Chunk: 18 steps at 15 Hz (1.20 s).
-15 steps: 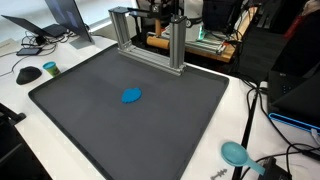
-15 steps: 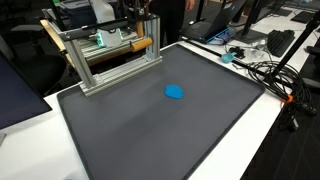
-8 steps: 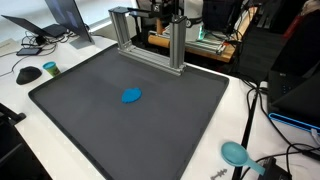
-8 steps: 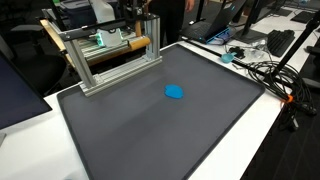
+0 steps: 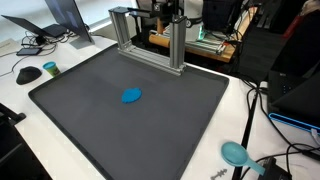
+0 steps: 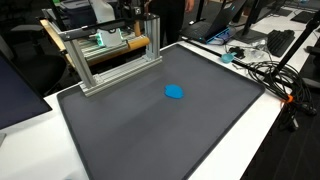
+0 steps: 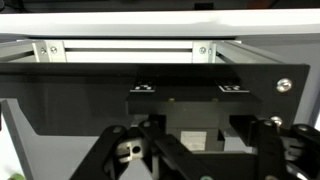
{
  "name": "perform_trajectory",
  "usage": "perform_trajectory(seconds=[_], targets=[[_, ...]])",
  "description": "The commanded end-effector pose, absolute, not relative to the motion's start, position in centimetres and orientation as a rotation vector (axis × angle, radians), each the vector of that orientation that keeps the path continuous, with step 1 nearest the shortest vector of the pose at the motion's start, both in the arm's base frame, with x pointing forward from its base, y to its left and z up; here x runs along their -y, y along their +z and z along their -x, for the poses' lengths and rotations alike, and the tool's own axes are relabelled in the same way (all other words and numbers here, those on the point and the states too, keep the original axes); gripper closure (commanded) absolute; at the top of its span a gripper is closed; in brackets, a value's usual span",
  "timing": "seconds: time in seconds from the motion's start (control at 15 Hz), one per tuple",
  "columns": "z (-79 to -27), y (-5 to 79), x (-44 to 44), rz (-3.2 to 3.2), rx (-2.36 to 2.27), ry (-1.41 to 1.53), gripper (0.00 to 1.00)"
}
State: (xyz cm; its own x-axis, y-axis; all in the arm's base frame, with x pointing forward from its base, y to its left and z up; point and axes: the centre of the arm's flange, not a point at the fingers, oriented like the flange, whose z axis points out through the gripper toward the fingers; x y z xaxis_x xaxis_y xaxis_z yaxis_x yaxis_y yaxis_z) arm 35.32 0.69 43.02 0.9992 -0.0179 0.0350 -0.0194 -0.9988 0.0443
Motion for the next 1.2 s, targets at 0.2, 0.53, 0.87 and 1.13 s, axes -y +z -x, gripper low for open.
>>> perform_trajectory(seconds=[0.2, 0.53, 0.87, 1.13], targets=[[-33.3, 43.8, -2.4, -3.050, 0.094, 0.062, 0.00], [-33.1, 45.0, -2.2, -3.007, 0.139, 0.127, 0.00], [-33.0, 46.5, -1.3, -2.961, 0.189, 0.195, 0.00], [-33.7, 48.2, -0.5, -2.940, 0.153, 0.252, 0.00]])
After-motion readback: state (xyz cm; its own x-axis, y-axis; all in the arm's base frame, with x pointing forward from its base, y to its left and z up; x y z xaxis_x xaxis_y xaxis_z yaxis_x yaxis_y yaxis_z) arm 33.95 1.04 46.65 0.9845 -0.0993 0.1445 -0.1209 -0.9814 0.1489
